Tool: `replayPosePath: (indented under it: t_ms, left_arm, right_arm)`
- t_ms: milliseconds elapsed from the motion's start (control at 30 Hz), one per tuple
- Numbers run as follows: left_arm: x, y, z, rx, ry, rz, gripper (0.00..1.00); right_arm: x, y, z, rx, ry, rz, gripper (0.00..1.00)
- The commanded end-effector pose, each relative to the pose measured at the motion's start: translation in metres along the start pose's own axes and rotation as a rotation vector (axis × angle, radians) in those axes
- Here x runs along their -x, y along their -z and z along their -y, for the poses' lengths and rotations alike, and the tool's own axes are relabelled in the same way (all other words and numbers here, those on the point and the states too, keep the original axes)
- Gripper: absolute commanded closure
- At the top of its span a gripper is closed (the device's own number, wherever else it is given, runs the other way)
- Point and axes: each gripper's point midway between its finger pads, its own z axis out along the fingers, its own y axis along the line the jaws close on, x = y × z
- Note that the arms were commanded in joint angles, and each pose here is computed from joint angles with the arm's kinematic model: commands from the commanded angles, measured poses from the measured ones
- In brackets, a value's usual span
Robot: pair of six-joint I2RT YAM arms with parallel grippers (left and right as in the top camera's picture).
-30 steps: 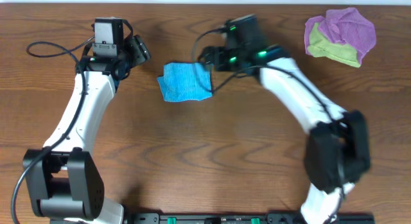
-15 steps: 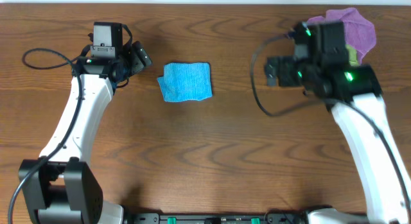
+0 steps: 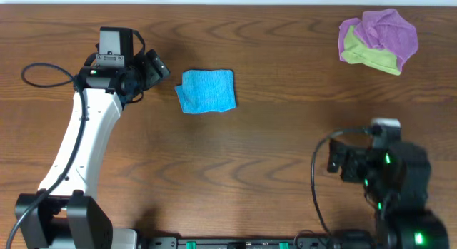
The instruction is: Fold the cloth
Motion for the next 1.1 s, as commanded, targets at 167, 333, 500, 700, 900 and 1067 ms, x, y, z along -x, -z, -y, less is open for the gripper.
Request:
replayPosePath:
  t_ms: [167,333,500,700,900,1067]
  left_arm:
    - [-0.003,0.040,0.018,-0.103,0.049,0.000,0.05]
    - [-0.023,0.051,-0.001,-0.049,0.124,-0.086,0.05]
    - [-0.038,0.075,-0.020,-0.029,0.175,-0.138,0.05]
    - [-0.053,0.091,-0.029,-0.043,0.230,-0.110,0.05]
    - [-0.096,0.079,-0.046,-0.114,0.336,-0.140,0.05]
    - [-0.120,0.053,-0.045,-0.260,0.427,-0.148,0.05]
  right_arm:
    - [0.000,0.020,0.035,-0.171,-0.149,0.129,0.01]
    - [-0.001,0.020,0.035,-0.172,-0.148,0.127,0.01]
    - [-0.001,0.020,0.035,-0.171,-0.148,0.127,0.01]
    - [-0.001,0.020,0.035,-0.171,-0.148,0.127,0.01]
    - [-0.001,0.020,0.035,-0.171,-0.148,0.127,0.01]
    - [-0.001,0.020,0.035,-0.171,-0.148,0.127,0.01]
